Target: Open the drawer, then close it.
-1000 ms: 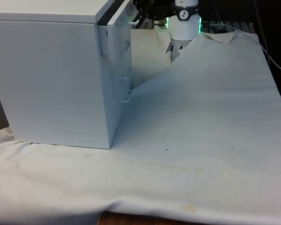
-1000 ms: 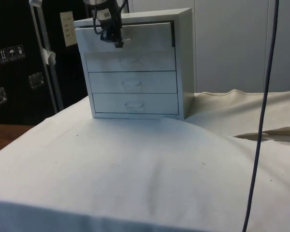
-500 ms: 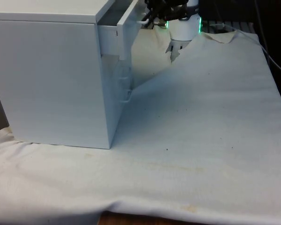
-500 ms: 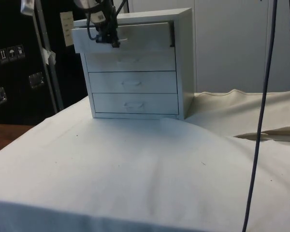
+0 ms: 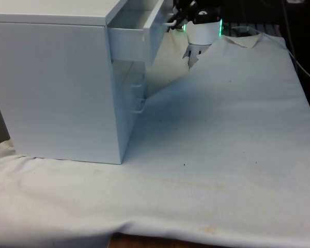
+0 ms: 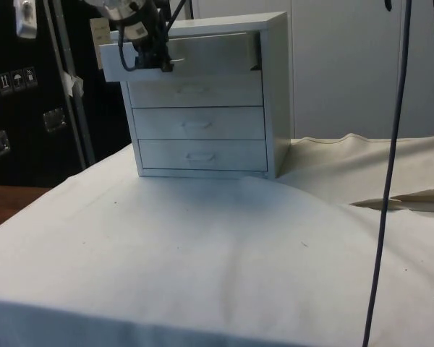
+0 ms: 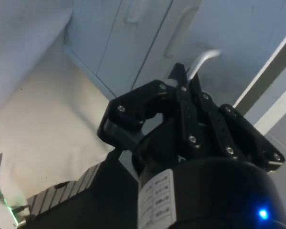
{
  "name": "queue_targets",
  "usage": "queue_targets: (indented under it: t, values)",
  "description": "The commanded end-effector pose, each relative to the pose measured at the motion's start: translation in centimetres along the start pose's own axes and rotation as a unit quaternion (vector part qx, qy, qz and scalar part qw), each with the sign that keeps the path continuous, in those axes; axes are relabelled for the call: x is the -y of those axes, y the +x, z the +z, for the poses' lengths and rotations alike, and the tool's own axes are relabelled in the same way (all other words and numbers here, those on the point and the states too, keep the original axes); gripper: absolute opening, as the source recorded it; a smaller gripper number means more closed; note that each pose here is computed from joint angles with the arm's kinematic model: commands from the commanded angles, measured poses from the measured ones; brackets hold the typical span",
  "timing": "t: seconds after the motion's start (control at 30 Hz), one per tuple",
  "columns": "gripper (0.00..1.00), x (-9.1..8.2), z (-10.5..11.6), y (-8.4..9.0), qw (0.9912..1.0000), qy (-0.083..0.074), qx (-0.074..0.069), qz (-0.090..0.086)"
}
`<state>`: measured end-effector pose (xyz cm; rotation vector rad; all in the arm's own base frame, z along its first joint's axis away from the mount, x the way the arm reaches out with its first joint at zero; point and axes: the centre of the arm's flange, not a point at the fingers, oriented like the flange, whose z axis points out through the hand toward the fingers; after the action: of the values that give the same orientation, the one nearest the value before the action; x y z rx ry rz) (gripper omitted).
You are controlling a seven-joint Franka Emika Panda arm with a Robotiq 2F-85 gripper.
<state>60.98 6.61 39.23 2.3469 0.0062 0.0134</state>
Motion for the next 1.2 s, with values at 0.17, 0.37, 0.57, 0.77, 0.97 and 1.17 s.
queue_targets:
  t: [0.17, 0.37, 0.57, 0.77, 0.97, 1.17]
  values:
    - [0.0, 2.0, -1.3, 0.2, 0.99994, -0.011, -0.001, 0.0]
    - [0.0, 2.9, -1.8, 0.2, 0.99986, -0.016, 0.0, 0.003]
    - [0.0, 4.3, -2.1, -0.1, 0.99971, -0.021, 0.002, 0.012]
    - [0.0, 5.5, -2.3, -0.5, 0.9995, -0.023, 0.0, 0.022]
    - [0.0, 6.8, -2.6, -0.7, 0.99922, -0.027, -0.002, 0.028]
    - [0.0, 7.8, -2.7, -0.7, 0.99917, -0.031, -0.006, 0.026]
